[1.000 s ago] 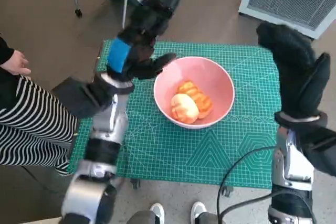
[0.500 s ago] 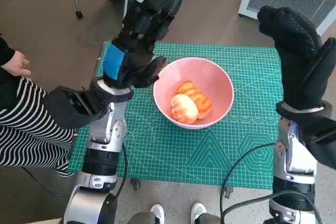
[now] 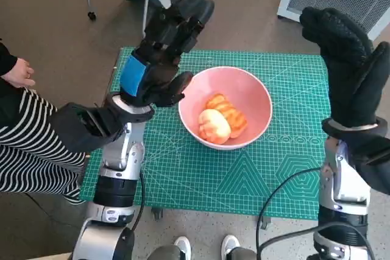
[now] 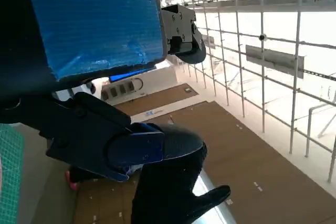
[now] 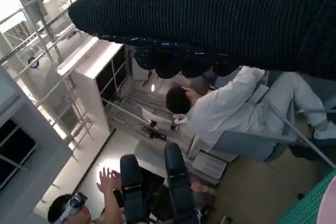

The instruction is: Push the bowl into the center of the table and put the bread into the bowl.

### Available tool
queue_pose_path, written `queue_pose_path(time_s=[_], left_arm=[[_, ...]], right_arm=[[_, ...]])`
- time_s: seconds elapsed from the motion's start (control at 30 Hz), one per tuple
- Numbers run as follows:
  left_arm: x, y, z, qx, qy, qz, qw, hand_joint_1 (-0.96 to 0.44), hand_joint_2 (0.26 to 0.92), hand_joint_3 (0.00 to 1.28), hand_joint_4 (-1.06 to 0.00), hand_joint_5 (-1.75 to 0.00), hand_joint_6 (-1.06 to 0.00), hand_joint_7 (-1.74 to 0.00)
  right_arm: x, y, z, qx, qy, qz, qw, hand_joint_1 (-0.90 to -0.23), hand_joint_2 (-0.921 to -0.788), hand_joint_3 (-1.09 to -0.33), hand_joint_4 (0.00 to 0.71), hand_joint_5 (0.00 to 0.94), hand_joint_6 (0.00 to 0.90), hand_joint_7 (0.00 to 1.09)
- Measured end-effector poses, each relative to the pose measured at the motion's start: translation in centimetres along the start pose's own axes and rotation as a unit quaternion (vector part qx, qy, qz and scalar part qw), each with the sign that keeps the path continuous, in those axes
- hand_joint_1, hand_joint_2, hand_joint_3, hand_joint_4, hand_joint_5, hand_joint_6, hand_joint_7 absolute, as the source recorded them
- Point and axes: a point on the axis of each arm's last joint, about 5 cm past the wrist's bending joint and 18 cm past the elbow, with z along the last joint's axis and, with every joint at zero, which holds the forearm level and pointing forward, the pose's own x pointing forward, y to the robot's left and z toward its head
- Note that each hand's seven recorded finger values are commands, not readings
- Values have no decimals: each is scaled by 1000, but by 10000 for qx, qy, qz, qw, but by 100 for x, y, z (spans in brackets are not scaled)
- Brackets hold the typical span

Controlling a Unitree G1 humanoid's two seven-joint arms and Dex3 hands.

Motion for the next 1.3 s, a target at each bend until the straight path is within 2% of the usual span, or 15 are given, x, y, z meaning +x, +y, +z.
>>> queue_pose_path(time_s=[0.37, 1.3], left_arm=[[-33, -13, -26, -47, 83, -75, 9999, -770, 921, 486, -123, -45, 1, -585], [-54, -10, -46, -205, 156, -86, 9996, -739, 921, 469, -117, -44, 1, -587]], right_arm=[[-41, -5, -13, 1, 89, -13, 10000, -745, -921, -781, 151, 0, 66, 489], [-46, 13, -25, 52, 102, -24, 9999, -748, -921, -781, 141, 1, 60, 481]])
